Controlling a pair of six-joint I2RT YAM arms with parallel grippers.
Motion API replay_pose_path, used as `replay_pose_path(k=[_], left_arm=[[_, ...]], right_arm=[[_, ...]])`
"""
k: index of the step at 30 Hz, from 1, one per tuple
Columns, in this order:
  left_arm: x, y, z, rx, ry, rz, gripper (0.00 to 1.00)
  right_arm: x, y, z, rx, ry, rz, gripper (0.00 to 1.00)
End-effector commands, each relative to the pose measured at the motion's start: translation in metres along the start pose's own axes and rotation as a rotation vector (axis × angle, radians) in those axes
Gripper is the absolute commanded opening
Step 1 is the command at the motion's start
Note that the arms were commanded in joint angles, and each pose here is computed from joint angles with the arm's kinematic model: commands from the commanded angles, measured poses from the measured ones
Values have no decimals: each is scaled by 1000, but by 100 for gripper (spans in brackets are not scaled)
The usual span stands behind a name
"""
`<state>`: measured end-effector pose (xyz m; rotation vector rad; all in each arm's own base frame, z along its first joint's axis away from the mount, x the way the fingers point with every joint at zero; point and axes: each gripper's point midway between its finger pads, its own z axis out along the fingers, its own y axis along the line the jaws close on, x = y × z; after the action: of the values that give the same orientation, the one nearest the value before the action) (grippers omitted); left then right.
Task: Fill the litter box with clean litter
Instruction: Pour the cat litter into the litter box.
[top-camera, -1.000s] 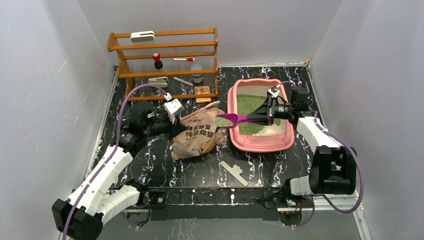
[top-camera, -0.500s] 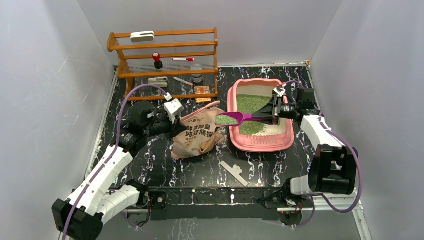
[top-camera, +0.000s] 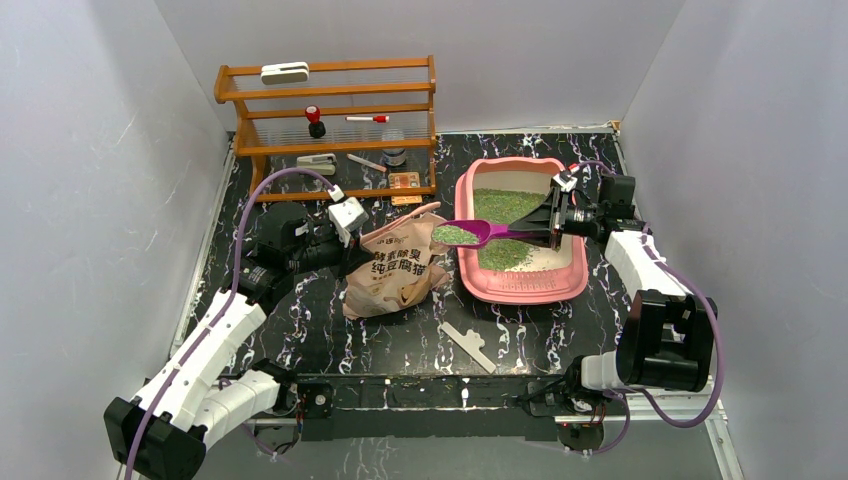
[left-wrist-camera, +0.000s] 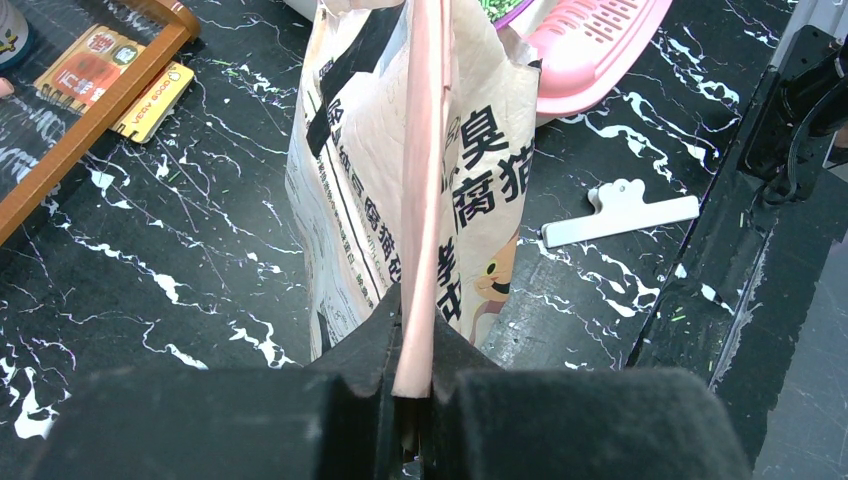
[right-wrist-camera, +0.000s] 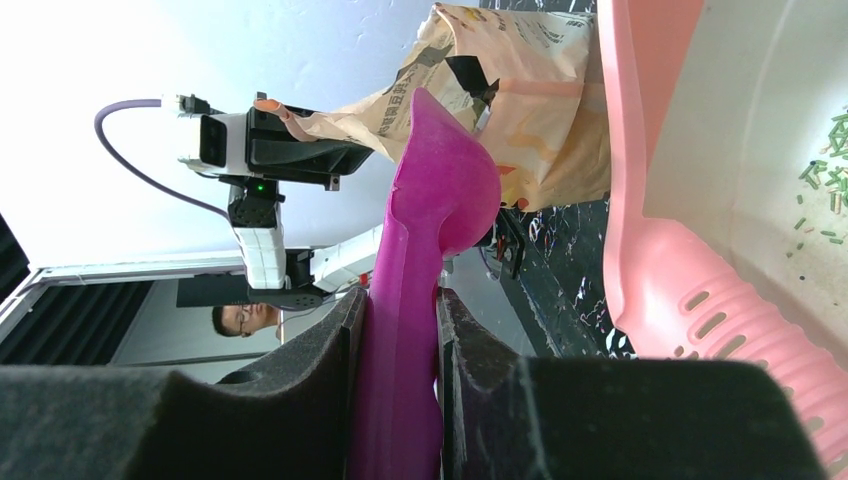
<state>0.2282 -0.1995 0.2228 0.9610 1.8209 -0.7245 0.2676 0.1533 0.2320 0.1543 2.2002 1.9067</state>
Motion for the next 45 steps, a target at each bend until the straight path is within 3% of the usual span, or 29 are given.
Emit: replay_pose_path(k=[1,20,45], left_arm=[[-56,-8,-9,33,-172,101,0],[-59,-9,-10,38,-183,97,0],[-60,-10,-9,47,-185,112,0]], right_arm=[[1,29,-6,-49,11,-99,0],[-11,31,-36,-47,-121,-77,0],[-71,8,-99,-27,-473,-22,0]])
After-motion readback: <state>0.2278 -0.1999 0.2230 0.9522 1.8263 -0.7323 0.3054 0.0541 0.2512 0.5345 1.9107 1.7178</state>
